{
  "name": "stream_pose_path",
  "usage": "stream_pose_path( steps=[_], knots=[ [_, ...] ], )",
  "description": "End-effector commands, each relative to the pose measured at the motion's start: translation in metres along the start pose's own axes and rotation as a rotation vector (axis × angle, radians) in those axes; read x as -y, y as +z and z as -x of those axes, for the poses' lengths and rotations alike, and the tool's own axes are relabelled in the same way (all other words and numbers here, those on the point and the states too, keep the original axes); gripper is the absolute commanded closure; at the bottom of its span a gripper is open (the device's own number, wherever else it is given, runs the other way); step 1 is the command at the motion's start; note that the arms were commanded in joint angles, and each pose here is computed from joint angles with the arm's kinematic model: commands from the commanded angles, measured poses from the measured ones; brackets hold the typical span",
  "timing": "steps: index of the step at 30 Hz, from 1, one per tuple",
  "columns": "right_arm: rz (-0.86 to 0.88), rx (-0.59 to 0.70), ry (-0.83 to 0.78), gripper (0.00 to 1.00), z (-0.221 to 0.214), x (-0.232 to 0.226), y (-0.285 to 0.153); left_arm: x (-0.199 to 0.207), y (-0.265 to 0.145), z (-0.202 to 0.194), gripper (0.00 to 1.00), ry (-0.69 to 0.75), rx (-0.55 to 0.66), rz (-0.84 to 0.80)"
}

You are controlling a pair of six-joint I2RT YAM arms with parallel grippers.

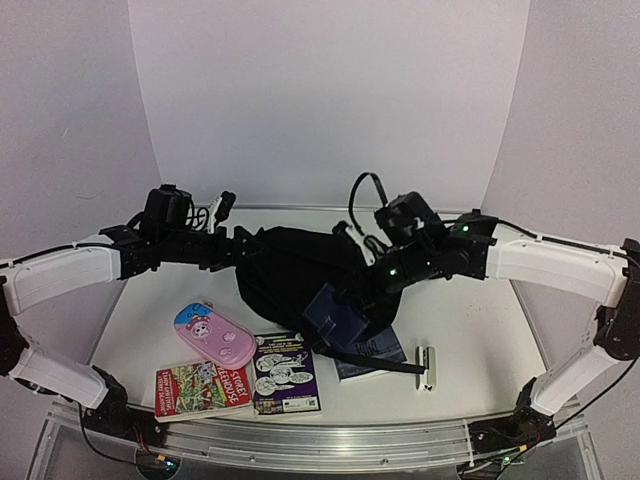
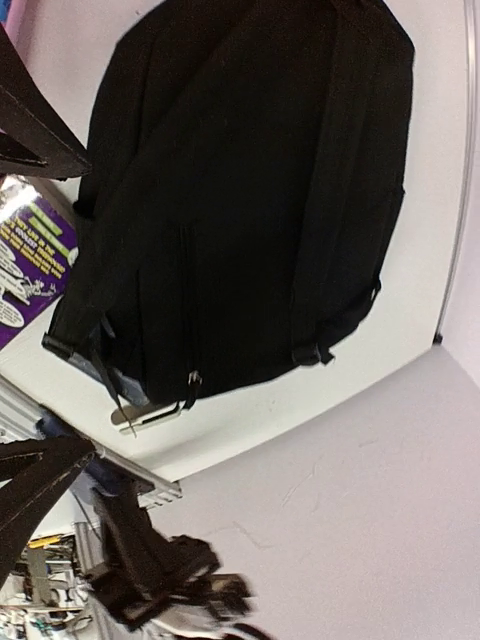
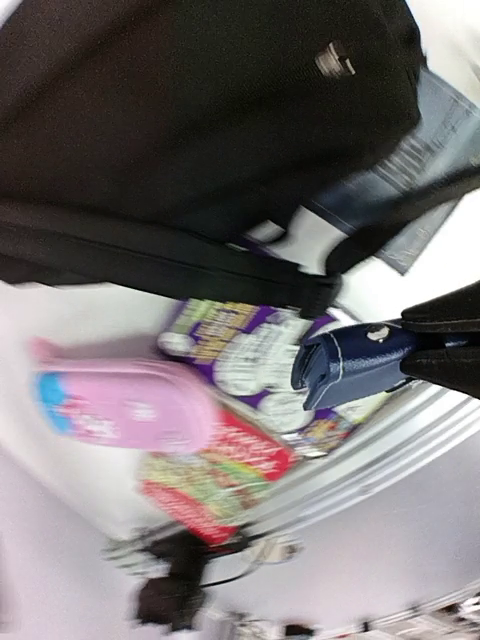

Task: Pack the student bag
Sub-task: Pick up the personal item from the center of the board.

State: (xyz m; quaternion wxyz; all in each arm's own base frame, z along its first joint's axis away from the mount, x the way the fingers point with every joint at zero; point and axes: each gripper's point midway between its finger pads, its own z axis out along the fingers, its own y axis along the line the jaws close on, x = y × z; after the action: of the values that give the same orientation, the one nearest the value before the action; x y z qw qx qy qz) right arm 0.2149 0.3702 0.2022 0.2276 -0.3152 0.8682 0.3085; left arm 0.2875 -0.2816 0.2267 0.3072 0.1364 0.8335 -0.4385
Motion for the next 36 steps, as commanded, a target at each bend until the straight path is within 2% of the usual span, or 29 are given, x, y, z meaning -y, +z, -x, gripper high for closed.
stream_pose_path(
  steps=[1, 7, 14, 16, 19, 21, 25, 27, 32, 34, 36],
  knots=[
    [-0.029, 0.345, 0.129, 1.00, 0.091, -0.005, -0.047, 0.067, -0.009, 0.005, 0.11, 0.184, 0.065, -0.207],
    [0.184, 0.622, 0.181, 1.00, 0.146, -0.041, -0.085, 0.107, -0.007, 0.000, 0.09, 0.226, 0.078, -0.353],
    [0.290, 0.653, 0.163, 1.00, 0.155, -0.059, -0.091, 0.115, -0.001, 0.006, 0.11, 0.195, 0.102, -0.410],
    [0.288, 0.645, 0.169, 1.00, 0.152, -0.058, -0.088, 0.120, -0.002, 0.008, 0.20, 0.191, 0.110, -0.441],
    [0.274, 0.639, 0.180, 1.00, 0.148, -0.053, -0.084, 0.122, 0.000, 0.008, 0.40, 0.174, 0.100, -0.462],
    [0.272, 0.638, 0.185, 1.00, 0.147, -0.052, -0.081, 0.121, 0.002, 0.005, 0.48, 0.161, 0.089, -0.471],
    [0.267, 0.628, 0.192, 1.00, 0.144, -0.049, -0.075, 0.121, 0.000, 0.002, 0.51, 0.146, 0.094, -0.486],
    [0.267, 0.619, 0.191, 1.00, 0.143, -0.048, -0.071, 0.121, -0.001, 0.002, 0.57, 0.143, 0.096, -0.489],
    [0.256, 0.601, 0.182, 1.00, 0.139, -0.045, -0.062, 0.119, -0.001, 0.005, 0.88, 0.112, 0.111, -0.479],
    [0.215, 0.602, 0.181, 0.94, 0.137, -0.037, -0.057, 0.115, 0.001, 0.008, 0.95, 0.091, 0.124, -0.449],
    [0.155, 0.594, 0.190, 0.73, 0.131, -0.025, -0.049, 0.100, 0.006, 0.010, 0.99, 0.050, 0.127, -0.365]
  ],
)
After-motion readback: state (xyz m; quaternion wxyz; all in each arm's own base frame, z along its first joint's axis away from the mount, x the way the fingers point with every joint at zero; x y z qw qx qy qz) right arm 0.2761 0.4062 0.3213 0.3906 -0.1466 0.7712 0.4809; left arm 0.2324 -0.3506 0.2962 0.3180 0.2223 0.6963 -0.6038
